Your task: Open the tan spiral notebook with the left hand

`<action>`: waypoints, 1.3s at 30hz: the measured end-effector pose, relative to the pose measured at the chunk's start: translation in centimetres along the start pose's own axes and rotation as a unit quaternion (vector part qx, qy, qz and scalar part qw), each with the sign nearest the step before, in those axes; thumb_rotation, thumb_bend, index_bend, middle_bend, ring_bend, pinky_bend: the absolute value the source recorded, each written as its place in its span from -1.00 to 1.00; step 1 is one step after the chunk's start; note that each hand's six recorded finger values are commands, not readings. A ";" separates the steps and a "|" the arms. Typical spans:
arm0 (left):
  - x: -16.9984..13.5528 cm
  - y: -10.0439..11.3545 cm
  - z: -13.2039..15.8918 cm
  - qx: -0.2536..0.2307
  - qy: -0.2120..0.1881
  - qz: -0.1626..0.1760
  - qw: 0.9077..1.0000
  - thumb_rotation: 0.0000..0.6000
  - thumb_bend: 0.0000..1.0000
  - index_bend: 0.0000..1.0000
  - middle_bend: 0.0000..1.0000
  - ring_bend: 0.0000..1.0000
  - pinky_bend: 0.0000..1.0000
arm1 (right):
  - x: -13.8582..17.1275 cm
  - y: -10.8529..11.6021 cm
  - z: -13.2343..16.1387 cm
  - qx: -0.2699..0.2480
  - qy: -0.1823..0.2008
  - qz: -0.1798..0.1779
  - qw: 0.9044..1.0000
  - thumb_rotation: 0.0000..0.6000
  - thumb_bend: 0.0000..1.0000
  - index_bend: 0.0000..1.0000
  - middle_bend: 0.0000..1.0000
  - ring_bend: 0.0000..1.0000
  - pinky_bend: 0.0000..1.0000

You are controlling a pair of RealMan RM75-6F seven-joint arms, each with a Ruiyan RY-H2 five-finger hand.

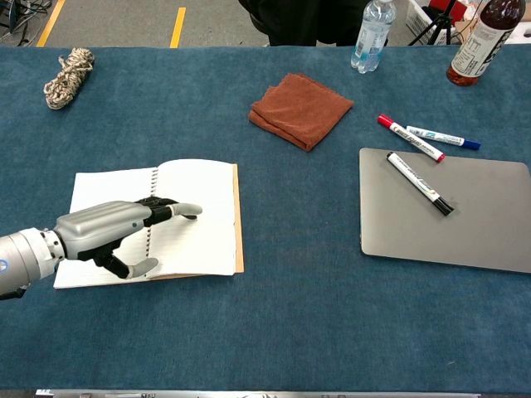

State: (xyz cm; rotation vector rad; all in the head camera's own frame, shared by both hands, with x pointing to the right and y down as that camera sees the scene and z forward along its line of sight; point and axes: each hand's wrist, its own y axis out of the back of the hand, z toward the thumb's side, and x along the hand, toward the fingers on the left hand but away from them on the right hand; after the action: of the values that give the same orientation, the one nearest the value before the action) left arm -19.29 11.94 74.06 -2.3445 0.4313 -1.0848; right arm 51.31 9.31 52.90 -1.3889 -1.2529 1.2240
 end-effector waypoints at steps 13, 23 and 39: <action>1.0 -1.0 0.8 0.008 0.002 -0.014 1.000 1.00 -0.12 -1.00 -0.79 -1.00 -1.00 | 0.1 0.0 -0.2 -0.001 -0.001 0.000 1.000 1.00 -0.74 -0.42 -0.37 -0.63 -0.45; -0.9 3.0 -0.4 -0.001 0.024 0.064 0.998 1.00 -0.12 -1.00 -0.83 -1.00 -1.00 | -0.2 -0.4 -0.2 0.002 0.001 0.010 1.000 1.00 -0.74 -0.42 -0.37 -0.63 -0.45; -9.7 10.1 -8.1 -0.001 0.192 0.274 0.943 1.00 -0.12 -1.00 -0.88 -1.00 -1.00 | -1.4 -1.9 -0.2 0.037 -0.023 0.060 0.997 1.00 -0.74 -0.42 -0.37 -0.63 -0.45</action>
State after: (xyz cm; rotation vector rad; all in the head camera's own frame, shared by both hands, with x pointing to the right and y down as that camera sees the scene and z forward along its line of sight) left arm -32.38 5.79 66.75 -1.8258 1.1460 -1.2395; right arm 51.26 8.13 54.98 -1.4059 -1.1572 1.3782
